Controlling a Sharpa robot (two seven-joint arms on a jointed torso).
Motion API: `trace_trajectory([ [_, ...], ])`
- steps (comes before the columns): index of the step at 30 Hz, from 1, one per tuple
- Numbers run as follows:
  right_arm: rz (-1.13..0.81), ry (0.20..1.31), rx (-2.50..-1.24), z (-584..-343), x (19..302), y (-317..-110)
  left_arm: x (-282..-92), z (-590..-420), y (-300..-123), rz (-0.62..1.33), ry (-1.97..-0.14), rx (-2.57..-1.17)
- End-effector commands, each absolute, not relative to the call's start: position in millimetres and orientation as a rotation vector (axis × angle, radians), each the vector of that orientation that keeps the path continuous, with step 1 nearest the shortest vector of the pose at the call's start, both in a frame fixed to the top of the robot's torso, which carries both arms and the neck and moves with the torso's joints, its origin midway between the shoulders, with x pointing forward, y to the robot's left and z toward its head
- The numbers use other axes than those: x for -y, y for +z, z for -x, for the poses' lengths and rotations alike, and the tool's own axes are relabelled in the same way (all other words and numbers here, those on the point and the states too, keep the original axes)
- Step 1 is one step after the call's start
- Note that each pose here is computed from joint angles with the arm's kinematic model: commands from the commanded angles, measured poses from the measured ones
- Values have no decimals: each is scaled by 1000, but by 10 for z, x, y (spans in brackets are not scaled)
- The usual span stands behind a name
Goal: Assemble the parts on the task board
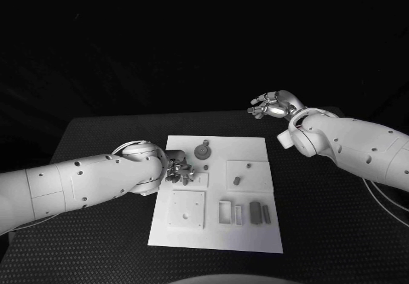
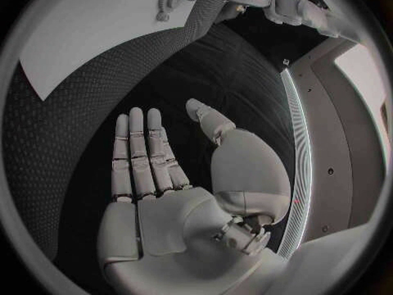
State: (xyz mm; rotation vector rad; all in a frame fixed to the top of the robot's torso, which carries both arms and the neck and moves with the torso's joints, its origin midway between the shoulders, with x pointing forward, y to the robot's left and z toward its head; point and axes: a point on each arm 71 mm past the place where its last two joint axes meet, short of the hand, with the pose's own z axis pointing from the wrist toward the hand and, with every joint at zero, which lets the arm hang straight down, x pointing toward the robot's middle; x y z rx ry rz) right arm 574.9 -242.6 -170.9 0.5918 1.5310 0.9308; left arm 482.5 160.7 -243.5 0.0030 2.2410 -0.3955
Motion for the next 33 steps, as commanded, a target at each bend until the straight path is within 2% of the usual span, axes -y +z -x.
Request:
trace_trajectory([
  [1,-581,945,-1536,-5744,2411,-1706,-1530,-4768,-2494,-56,-396,-2273],
  [18,-581,946,-1537,-5743,2409,-1706,-1426,-4754,-2491,-101,-402,-2264],
  [33,-581,944,-1535,-5741,2419,-1705,-1465,-4754,-2494,-130,-375,-2257],
])
